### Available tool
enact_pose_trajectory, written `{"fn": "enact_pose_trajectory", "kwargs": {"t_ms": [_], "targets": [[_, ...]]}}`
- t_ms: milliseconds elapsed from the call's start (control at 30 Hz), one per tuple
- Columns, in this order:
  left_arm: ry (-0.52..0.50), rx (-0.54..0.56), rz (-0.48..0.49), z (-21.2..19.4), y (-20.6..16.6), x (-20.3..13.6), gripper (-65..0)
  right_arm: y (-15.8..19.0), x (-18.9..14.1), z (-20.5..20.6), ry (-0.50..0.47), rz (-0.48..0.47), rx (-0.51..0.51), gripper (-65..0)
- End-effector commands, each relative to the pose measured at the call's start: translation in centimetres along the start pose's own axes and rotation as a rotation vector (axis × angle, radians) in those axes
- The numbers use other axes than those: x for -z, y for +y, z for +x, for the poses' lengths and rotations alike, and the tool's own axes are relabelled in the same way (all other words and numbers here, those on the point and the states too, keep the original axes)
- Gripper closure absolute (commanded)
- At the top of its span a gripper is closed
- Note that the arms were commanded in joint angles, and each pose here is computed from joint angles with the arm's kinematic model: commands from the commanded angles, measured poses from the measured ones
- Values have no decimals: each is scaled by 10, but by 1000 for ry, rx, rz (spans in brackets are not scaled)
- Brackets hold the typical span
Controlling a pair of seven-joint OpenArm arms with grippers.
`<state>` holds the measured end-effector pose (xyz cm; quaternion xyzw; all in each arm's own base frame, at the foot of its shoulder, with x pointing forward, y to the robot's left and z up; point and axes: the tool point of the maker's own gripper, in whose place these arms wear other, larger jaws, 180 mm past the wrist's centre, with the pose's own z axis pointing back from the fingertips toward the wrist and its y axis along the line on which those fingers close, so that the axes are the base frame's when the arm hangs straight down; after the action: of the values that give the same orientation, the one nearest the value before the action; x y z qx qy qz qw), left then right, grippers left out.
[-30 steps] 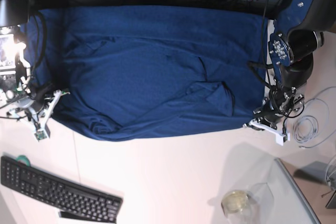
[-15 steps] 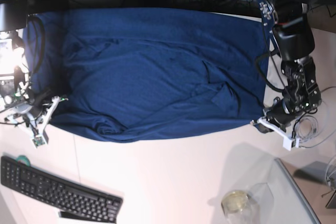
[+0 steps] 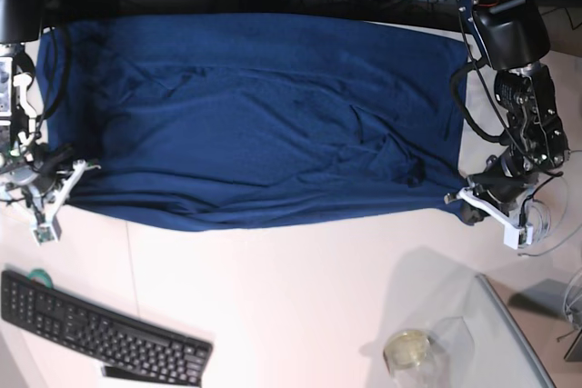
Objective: Layout the t-shirt on the table in an organized manner, then fold the t-shirt properly
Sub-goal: 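Grasp the blue shirt's hem corners with both grippers, then lift the hem with both grippers and fold it toward the collar edge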
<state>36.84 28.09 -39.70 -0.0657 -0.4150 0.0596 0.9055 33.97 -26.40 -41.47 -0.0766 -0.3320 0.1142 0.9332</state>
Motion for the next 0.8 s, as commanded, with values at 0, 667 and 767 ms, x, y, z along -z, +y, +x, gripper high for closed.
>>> {"fn": "enact_pose_trajectory", "kwargs": {"t_ms": [0,667,767], "targets": [[-70,14,2,26,2,-5,0,-13,-4,20,-65,-25,-10,0],[-64,26,4,16,1,-11,0,-36,4,22,-88,-56,-1,0],[-71,53,6,11,-2,-21,0,-38,3,20,-84,-59,-3,0]]}}
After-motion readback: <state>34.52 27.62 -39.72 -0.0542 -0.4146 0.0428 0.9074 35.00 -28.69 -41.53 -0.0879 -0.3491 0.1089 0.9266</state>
